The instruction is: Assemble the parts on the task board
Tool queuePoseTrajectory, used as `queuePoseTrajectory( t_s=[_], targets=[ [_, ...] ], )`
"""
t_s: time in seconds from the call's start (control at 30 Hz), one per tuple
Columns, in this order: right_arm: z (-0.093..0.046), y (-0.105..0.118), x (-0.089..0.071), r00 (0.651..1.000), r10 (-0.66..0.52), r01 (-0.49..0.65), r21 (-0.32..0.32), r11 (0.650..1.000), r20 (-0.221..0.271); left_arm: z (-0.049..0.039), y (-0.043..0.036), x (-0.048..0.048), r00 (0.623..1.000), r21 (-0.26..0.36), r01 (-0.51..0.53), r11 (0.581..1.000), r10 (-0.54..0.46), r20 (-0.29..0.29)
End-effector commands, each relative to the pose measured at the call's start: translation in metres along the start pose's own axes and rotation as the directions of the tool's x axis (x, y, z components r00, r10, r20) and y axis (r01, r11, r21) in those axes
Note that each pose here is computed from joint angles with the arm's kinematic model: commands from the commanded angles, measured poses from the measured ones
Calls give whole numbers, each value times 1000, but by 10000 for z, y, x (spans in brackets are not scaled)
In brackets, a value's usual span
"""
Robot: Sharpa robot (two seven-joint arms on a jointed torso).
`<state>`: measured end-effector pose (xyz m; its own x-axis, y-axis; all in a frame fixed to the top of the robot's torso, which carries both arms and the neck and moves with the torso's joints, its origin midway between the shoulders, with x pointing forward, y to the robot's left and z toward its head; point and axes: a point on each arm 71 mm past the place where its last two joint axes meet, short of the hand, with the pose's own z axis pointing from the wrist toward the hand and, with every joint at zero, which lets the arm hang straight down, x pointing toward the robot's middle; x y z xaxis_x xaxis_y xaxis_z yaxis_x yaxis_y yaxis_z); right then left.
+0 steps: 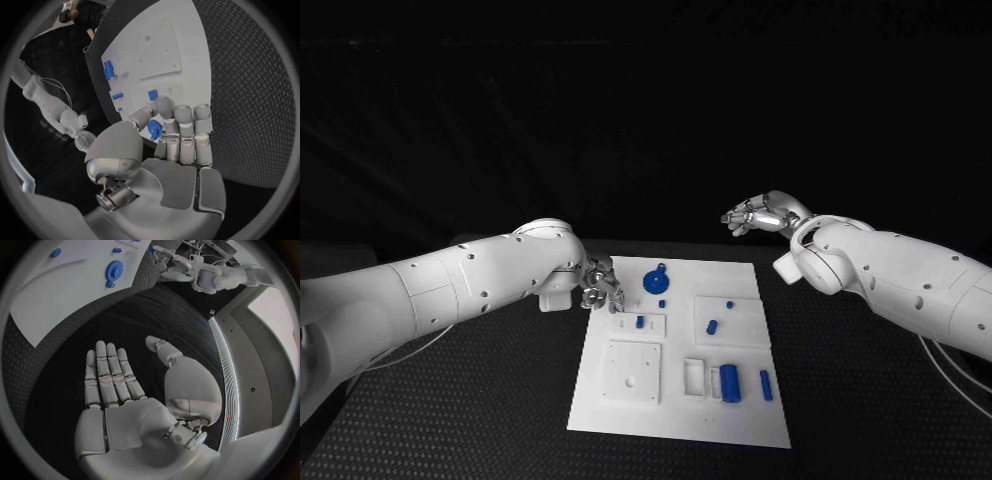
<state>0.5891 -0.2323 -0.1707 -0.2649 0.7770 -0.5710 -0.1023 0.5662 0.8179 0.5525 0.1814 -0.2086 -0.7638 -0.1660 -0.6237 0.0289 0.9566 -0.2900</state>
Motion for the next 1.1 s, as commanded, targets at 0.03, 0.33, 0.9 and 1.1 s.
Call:
queuePoseTrajectory(
  t_s=[0.03,0.33,0.9,1.1],
  targets=[
    [7,9,22,1000,2,-2,-3,1000,-14,10,-49,27,995,-12,-27,1000,26,-94],
    [12,17,33,1000,2,-2,-4,1000,-15,55,-141,31,985,-22,-75,997,70,-155],
    [19,32,50,1000,3,-3,-9,1000,-17,136,-204,72,983,-42,-114,993,107,-148],
    [21,34,53,1000,3,-3,-9,1000,-17,173,-165,98,983,-63,-120,991,110,-145]
  ],
)
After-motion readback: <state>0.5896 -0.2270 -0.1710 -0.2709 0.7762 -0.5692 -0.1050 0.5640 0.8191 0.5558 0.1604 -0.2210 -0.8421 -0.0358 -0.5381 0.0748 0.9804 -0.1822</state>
